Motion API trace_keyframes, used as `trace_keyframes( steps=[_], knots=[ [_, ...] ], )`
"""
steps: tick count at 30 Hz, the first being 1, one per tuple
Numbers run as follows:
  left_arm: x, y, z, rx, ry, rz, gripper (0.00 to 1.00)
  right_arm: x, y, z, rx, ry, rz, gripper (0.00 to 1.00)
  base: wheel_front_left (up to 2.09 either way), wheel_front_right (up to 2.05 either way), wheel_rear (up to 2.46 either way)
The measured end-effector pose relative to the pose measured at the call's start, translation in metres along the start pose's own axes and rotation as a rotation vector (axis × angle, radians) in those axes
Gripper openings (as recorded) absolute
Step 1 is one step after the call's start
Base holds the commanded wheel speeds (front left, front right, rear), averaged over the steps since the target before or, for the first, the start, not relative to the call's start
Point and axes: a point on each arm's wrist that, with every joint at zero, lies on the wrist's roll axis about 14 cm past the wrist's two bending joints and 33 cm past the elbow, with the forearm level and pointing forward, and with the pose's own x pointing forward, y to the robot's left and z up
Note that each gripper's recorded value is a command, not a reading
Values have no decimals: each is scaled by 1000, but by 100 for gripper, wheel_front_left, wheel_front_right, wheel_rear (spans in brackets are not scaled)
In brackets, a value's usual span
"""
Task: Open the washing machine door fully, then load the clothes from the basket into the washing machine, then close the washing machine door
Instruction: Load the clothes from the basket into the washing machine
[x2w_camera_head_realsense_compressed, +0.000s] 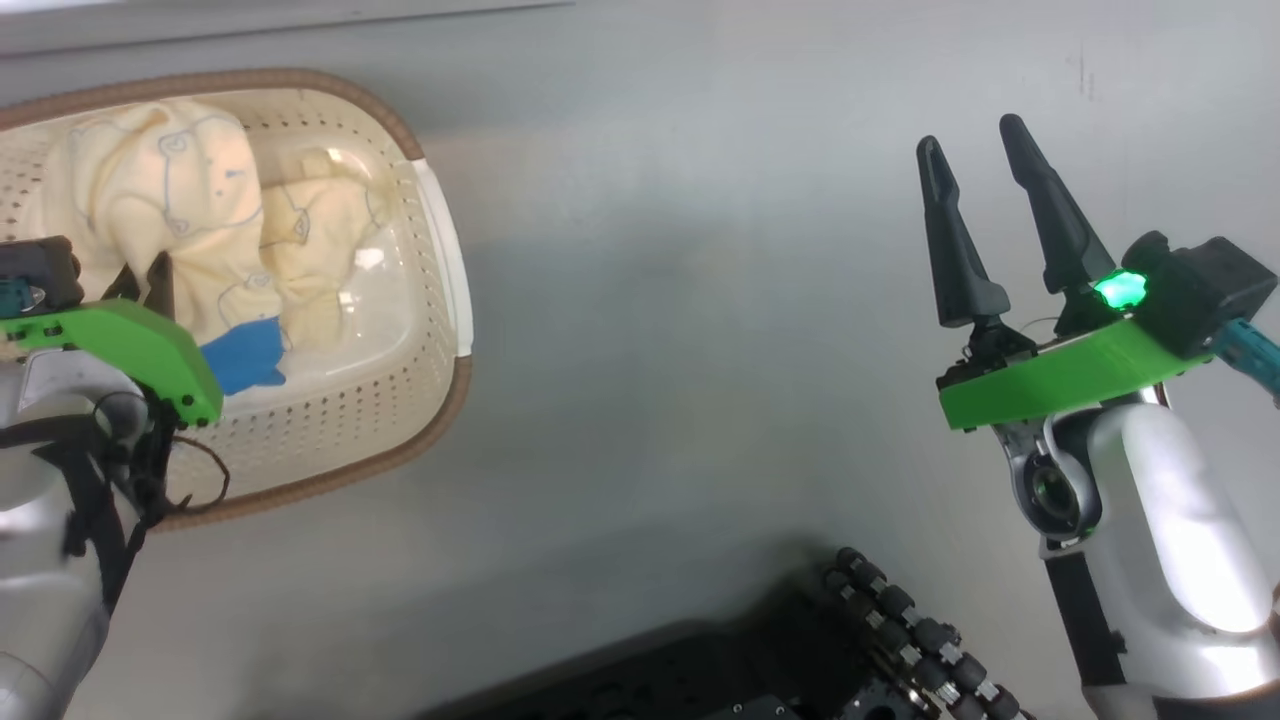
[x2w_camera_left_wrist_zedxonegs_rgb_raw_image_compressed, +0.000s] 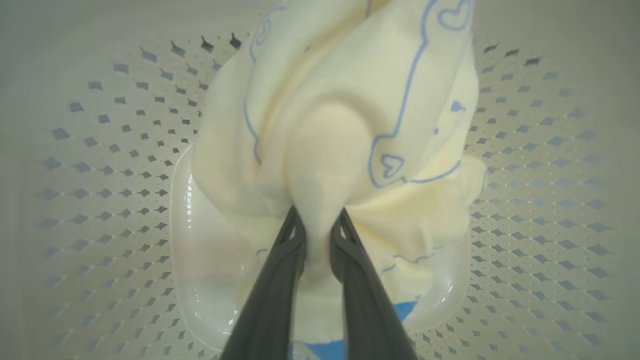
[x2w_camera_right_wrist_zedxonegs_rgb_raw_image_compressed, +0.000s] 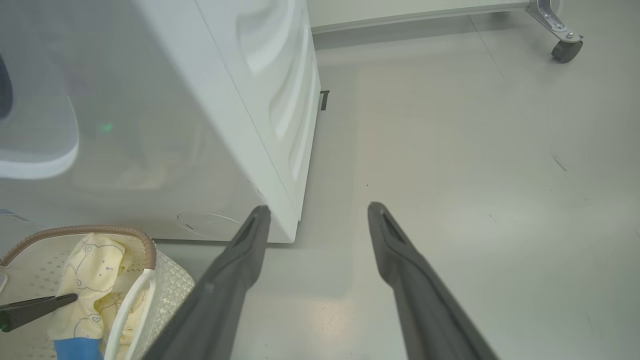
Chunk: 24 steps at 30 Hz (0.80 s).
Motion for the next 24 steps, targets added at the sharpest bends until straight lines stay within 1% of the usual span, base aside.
trace_keyframes(
  steps=[8,14,24],
  knots=[
    [-32,-1,40,51,-100,36,0,-13,4,23,-7,-46,3,100,0,0,0],
    [-64,-13,91,63,-259,56,0,-24,9,43,-16,-90,11,100,0,0,0],
    [-136,-24,113,112,-422,112,0,-50,16,68,-23,-143,20,100,0,0,0]
  ],
)
